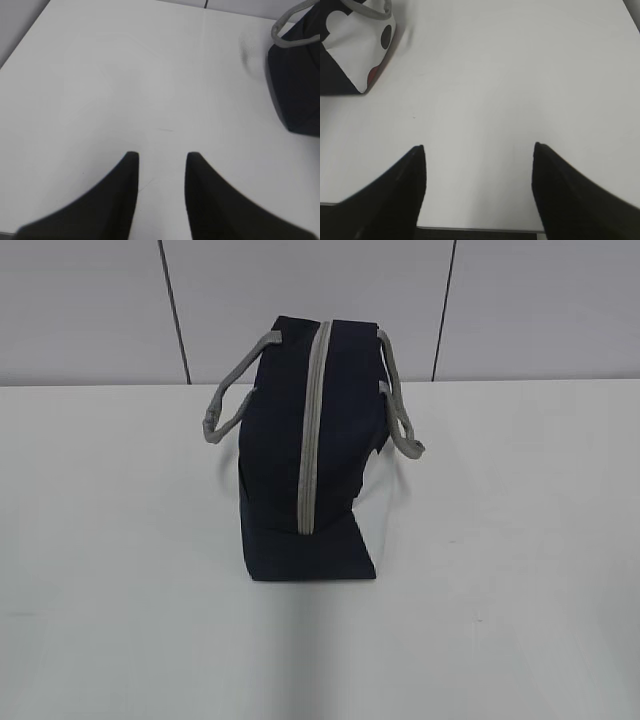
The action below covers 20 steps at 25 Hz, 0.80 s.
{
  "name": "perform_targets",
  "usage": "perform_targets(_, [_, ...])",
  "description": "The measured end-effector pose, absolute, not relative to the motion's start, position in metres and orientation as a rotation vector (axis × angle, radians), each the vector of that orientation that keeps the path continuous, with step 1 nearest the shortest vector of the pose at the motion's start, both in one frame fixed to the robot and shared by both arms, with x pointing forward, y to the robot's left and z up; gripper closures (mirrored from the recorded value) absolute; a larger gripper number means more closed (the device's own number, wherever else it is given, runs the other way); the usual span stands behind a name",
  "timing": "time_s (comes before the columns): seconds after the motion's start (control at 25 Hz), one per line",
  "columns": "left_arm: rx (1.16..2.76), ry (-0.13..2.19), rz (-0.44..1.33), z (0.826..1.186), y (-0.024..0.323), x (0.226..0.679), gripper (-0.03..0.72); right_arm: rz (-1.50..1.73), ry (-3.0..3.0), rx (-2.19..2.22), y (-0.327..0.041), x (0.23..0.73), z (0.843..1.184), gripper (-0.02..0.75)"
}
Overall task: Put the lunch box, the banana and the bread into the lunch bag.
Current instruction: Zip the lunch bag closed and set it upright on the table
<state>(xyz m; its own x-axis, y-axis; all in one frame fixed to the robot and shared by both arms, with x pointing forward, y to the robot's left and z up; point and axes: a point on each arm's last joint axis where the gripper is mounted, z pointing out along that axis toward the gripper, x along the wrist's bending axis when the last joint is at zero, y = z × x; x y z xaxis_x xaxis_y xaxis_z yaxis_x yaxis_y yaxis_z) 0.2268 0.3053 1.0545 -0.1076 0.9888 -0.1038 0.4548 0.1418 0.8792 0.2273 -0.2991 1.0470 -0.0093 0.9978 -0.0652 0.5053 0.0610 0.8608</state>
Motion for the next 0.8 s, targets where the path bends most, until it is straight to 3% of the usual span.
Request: perform_targets(0.8, [1.434,1.645,0.886,1.0545,0.3057,0.227,0.445,0.854,1.61,1.537,-0.2991,0.2273,1.047,0.246])
